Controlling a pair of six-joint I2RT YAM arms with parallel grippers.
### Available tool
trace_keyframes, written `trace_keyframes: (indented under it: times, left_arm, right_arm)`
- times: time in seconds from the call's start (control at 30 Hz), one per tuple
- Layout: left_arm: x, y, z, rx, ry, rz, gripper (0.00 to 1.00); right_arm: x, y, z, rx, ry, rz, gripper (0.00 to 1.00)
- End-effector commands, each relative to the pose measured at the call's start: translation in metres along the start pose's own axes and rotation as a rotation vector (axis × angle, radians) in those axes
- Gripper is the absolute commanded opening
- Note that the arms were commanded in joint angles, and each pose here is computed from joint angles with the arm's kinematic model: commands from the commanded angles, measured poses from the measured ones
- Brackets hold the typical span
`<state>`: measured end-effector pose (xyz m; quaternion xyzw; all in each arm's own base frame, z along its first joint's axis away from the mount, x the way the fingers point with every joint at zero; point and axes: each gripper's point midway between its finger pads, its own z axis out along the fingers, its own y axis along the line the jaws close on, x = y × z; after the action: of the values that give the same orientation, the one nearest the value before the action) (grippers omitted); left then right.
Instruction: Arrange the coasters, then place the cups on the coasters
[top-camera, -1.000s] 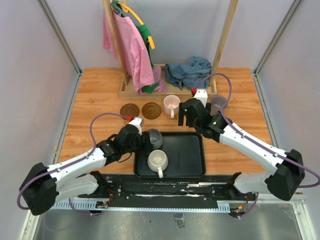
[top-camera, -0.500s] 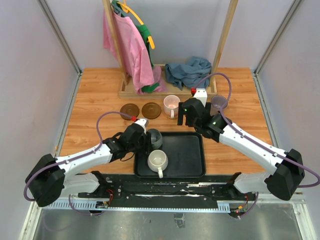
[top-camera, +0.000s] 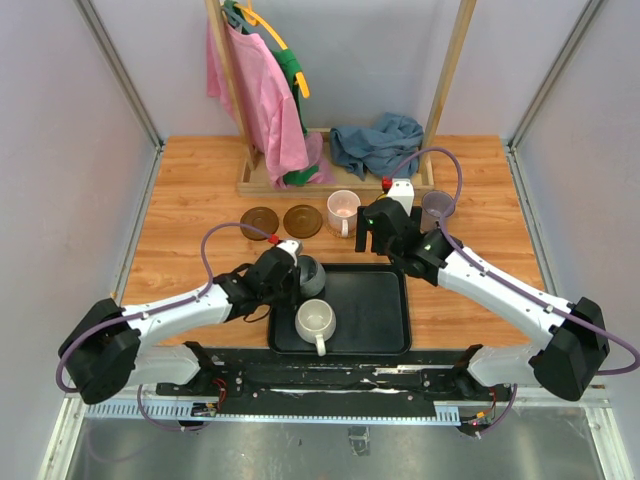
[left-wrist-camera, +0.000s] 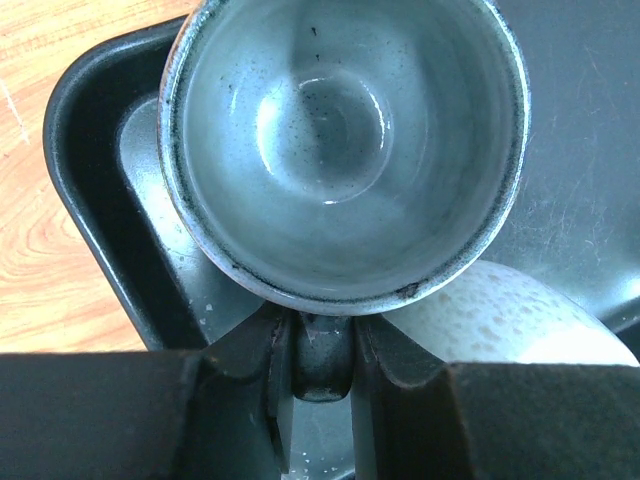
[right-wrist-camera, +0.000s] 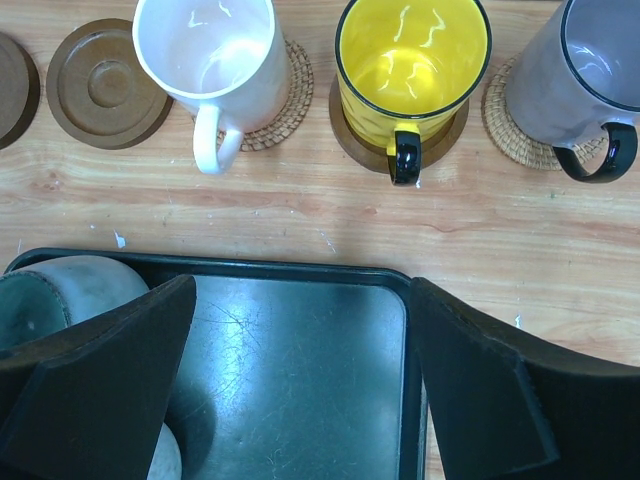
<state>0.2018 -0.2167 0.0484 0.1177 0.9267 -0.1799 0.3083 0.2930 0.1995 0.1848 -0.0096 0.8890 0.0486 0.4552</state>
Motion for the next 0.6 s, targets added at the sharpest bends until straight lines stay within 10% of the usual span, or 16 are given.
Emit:
trace_keyframes:
  times: [0.0,0.57]
  left_arm:
    - [-0.015,-0.005,-0.001,0.0,-0.037,0.013,0.01]
    - [-0.127,-0.004,-0.028,-0.225,-0.244,0.09,0.01]
  right_arm:
    - [-0.004,-0.004,-0.003,0.015,-0.03,-0.006,0.89]
    - [-0.005,-0.014,-0.005,0.043,-0.053,-0.02,0.89]
